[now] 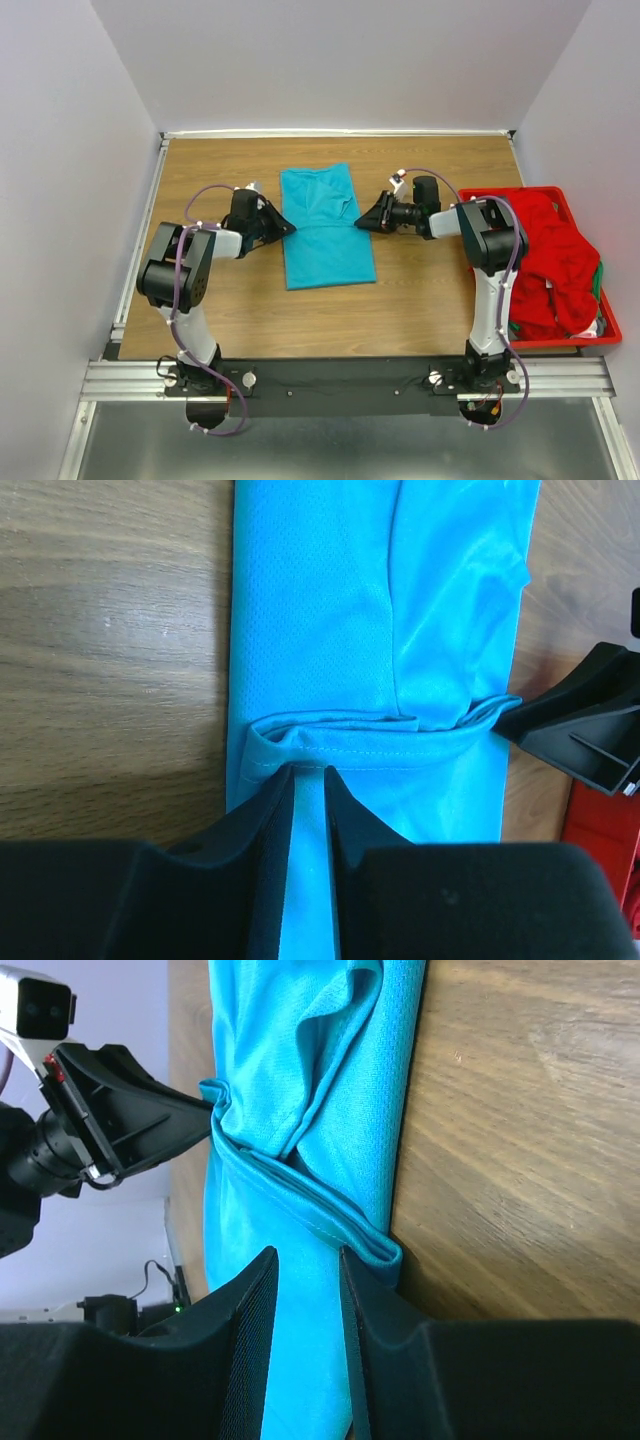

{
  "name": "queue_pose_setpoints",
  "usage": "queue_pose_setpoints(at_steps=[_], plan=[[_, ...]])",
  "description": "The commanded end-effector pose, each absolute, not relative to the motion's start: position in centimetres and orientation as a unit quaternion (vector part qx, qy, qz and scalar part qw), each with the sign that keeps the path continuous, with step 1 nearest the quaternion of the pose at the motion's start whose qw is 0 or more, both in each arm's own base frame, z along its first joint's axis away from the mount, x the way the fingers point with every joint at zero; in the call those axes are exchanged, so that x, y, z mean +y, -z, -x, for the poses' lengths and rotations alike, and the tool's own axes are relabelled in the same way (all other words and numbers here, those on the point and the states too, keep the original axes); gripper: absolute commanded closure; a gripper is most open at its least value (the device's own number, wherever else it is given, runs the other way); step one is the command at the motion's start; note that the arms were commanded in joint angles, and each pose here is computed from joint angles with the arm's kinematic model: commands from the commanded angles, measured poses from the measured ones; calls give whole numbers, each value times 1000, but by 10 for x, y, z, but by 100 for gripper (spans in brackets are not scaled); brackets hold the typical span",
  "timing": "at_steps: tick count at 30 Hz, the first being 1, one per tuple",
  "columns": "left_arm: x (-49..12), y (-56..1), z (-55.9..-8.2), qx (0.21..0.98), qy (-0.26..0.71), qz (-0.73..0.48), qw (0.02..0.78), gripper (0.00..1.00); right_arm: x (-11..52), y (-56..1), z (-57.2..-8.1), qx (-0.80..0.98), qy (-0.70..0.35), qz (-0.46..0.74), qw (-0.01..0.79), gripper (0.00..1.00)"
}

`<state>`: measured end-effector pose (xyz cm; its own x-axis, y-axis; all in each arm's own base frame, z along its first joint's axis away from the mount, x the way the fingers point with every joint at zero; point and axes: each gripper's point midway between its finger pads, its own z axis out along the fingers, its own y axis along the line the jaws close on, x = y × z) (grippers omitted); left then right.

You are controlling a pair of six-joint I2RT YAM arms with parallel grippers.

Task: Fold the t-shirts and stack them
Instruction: Fold the tshirt

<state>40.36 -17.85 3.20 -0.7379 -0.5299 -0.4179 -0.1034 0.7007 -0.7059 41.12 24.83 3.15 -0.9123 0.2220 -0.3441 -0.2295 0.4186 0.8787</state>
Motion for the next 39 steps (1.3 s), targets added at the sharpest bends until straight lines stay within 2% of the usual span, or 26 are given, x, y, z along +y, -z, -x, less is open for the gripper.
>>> queue_pose_setpoints(at_steps=[1, 3, 4, 5, 8, 10, 11, 12, 13, 17, 20, 26, 39], plan=[[-176, -50, -405, 864, 344, 171, 326, 71, 239, -27, -417, 829, -514, -3, 220, 61], [-173, -63, -402, 865, 337, 164, 335, 65, 238, -54, -416, 826, -505, 22, 249, 60], [-172, -72, -400, 864, 334, 159, 342, 64, 234, -54, -408, 839, -490, 17, 236, 59], [-168, -88, -396, 862, 326, 157, 354, 58, 232, -55, -408, 849, -463, 30, 253, 56], [-154, -124, -389, 859, 289, 139, 400, 51, 224, -77, -392, 867, -415, 38, 273, 45], [-140, -130, -375, 868, 248, 143, 406, 48, 220, -73, -370, 891, -375, 34, 252, 41], [-133, -150, -366, 858, 238, 138, 434, 41, 209, -77, -368, 903, -326, 32, 279, 38], [-118, -153, -360, 859, 207, 152, 444, 39, 209, -67, -349, 922, -291, 37, 254, 34], [-108, -170, -352, 847, 193, 151, 472, 37, 196, -60, -348, 935, -231, 28, 266, 32], [-79, -193, -328, 836, 139, 157, 507, 25, 188, -47, -308, 963, -133, 38, 230, 31], [-66, -195, -313, 835, 118, 165, 511, 16, 188, -36, -277, 974, -85, 46, 203, 36], [-71, -183, -301, 844, 130, 159, 495, 14, 191, -31, -264, 978, -80, 37, 191, 46], [-85, -156, -293, 869, 138, 144, 454, 15, 214, -11, -252, 984, -87, 44, 151, 50]])
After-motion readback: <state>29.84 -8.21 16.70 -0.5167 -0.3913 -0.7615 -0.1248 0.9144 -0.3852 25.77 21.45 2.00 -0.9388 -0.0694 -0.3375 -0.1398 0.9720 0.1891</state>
